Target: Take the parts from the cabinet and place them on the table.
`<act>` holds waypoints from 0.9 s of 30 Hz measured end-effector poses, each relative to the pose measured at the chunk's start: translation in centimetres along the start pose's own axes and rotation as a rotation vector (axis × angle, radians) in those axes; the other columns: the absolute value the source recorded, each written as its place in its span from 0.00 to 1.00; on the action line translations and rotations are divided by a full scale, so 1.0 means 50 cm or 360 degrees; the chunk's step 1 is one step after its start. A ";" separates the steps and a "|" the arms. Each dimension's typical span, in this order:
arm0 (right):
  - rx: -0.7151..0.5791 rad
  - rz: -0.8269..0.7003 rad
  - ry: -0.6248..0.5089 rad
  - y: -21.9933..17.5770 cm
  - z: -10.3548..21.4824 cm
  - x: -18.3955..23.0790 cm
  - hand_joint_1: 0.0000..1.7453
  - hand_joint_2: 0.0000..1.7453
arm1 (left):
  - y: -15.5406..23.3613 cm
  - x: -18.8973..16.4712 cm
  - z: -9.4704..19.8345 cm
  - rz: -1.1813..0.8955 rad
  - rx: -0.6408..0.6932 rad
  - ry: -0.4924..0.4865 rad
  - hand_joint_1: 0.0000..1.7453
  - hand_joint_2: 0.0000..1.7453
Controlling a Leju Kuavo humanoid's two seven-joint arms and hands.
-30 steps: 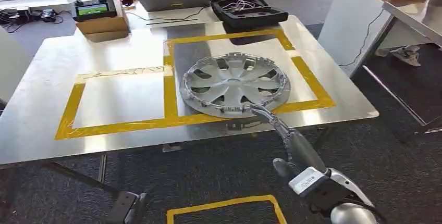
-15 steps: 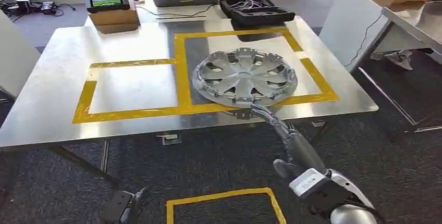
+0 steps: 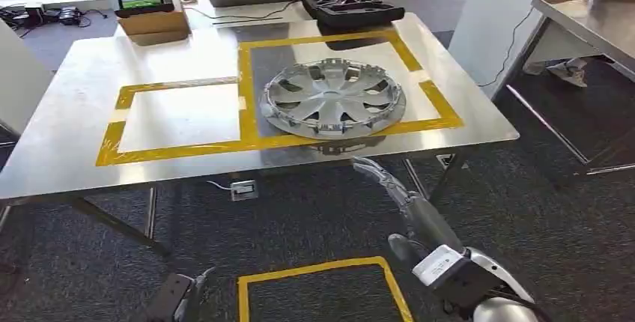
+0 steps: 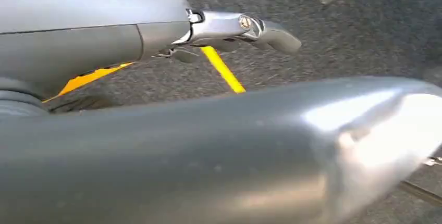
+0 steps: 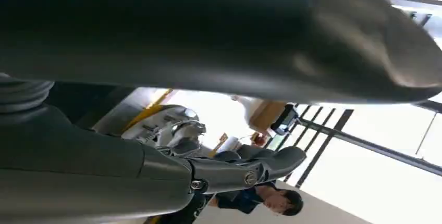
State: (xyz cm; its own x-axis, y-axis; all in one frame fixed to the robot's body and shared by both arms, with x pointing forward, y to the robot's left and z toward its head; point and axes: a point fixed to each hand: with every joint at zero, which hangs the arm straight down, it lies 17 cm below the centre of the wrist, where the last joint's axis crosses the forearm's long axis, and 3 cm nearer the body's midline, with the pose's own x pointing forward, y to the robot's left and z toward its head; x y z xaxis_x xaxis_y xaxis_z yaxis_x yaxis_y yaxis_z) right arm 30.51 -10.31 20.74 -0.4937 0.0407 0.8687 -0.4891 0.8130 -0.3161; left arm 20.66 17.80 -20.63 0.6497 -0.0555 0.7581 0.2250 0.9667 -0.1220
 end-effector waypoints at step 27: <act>-0.0040 -0.0088 0.0097 0.019 0.017 -0.021 0.00 0.00 | 0.005 -0.041 0.021 0.0060 0.0018 0.0076 0.00 0.00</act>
State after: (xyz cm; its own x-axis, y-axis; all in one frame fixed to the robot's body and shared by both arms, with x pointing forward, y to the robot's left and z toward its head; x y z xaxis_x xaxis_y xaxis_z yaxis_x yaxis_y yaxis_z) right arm 29.94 -10.07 19.21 -0.4216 0.0302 0.9063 -0.4955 0.8293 -0.2582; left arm 18.63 18.43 -21.53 0.6915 -0.0305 0.7217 0.1915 0.9711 -0.1424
